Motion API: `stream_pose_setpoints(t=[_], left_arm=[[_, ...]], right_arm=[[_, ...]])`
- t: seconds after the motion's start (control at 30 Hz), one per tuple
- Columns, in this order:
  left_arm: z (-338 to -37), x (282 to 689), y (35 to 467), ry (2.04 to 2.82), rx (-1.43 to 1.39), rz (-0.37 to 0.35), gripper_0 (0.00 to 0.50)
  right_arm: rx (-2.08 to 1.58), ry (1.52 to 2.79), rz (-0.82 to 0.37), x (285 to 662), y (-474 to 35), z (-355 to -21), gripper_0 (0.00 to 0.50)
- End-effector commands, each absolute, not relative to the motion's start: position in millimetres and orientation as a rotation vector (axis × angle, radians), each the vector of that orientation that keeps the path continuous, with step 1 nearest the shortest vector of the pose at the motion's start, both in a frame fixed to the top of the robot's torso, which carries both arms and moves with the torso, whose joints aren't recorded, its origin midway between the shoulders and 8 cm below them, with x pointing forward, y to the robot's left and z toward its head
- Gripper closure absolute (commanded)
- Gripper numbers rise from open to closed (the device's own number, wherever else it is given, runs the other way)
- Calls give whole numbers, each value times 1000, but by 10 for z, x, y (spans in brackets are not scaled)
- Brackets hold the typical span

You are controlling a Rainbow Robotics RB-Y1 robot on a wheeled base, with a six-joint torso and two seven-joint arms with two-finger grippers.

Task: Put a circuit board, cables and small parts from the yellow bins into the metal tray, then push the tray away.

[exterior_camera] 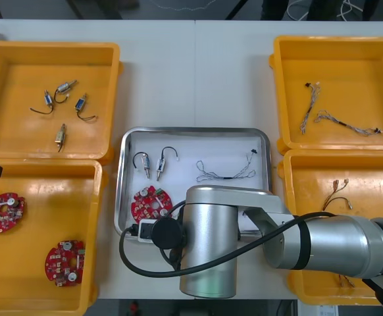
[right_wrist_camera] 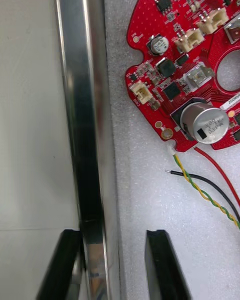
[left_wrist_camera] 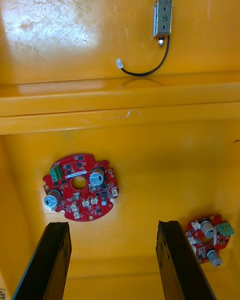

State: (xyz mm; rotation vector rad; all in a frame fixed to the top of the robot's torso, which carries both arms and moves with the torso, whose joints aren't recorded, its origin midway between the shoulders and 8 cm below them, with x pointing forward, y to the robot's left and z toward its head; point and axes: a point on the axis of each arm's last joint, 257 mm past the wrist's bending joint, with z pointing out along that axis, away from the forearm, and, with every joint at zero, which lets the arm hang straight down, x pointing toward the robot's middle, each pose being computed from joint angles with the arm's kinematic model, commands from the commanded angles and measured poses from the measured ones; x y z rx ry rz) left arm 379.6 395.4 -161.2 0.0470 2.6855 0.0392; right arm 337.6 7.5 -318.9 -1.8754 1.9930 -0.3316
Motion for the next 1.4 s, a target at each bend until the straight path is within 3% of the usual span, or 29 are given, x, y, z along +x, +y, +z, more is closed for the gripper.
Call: stream_pose_setpoints(t=[0.03, 0.13, 0.33, 1.0, 1.4], left_arm=[[-1462, 3743, 4103, 2665, 31, 105, 0], [-1462, 3743, 4103, 2665, 31, 105, 0], [-1462, 3743, 4103, 2665, 31, 105, 0], [-1462, 3743, 4103, 2665, 31, 105, 0], [-1462, 3743, 4103, 2665, 31, 105, 0]], right_arm=[[-1889, 1946, -371, 3459, 45, -3126, 401], [-1887, 1946, -372, 3462, 45, -3124, 457], [-1876, 1938, -384, 3499, 48, -3100, 496], [-1873, 1743, -530, 3987, 146, -2597, 500], [-1818, 1703, -621, 4345, 137, -2396, 500]])
